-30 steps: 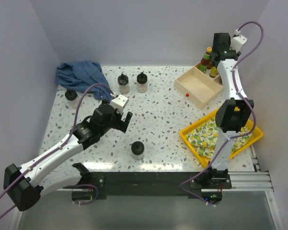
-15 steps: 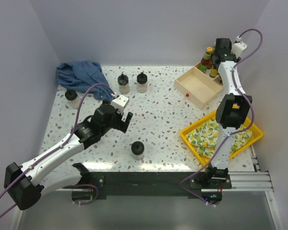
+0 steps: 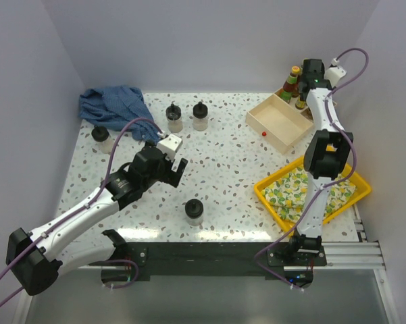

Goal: Organize the condiment bottles
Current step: Place the bottle in the storage box.

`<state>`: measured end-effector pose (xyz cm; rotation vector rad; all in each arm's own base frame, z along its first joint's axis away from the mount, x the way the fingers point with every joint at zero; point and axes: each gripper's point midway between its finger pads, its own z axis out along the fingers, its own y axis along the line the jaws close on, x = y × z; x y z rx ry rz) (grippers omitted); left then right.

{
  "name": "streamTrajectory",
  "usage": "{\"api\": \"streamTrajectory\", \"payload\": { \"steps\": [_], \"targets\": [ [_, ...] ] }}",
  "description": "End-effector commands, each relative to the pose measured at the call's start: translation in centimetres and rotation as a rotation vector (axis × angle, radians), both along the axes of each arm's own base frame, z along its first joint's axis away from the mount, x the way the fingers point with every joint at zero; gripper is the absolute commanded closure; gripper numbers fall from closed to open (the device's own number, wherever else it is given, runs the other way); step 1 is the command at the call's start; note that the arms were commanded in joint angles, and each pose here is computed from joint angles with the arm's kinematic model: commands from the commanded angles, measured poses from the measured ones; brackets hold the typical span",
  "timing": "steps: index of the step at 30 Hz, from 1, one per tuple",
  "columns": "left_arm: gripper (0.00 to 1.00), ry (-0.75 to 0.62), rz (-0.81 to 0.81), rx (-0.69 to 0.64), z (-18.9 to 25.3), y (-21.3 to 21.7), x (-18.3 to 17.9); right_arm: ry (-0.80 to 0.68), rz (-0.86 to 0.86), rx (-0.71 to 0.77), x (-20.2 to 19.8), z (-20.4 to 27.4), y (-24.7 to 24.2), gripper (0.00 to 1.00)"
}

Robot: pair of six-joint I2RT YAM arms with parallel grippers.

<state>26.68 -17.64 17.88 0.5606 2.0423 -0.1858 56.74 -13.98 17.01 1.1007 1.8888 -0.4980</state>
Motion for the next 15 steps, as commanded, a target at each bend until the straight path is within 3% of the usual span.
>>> {"api": "streamTrajectory", "payload": {
  "steps": [1,5,8,9,12,15],
  "targets": [
    [0.0,-0.034,-0.011,-0.018,1.4,-0.5,0.5,-0.053,-0.029,0.023,0.7,0.3,-0.2,0.99],
    [0.0,-0.036,-0.01,-0.018,1.5,-0.4,0.5,-0.053,-0.024,0.027,0.8,-0.2,-0.2,0.98],
    [0.0,-0.034,-0.008,-0.016,1.4,-0.4,0.5,-0.04,-0.03,0.024,0.9,-0.7,-0.5,0.88],
    [0.0,-0.032,-0.008,-0.015,1.3,-0.4,0.5,-0.038,-0.028,0.027,0.9,-0.9,-0.4,0.79],
    [0.0,-0.035,-0.007,-0.015,1.4,-0.4,0.5,-0.023,-0.035,0.028,0.7,-1.4,-0.7,0.64],
    [0.0,-0.035,-0.006,-0.014,1.3,-0.3,0.5,-0.014,-0.046,0.033,0.5,-1.8,-0.9,0.61]
  ]
}}
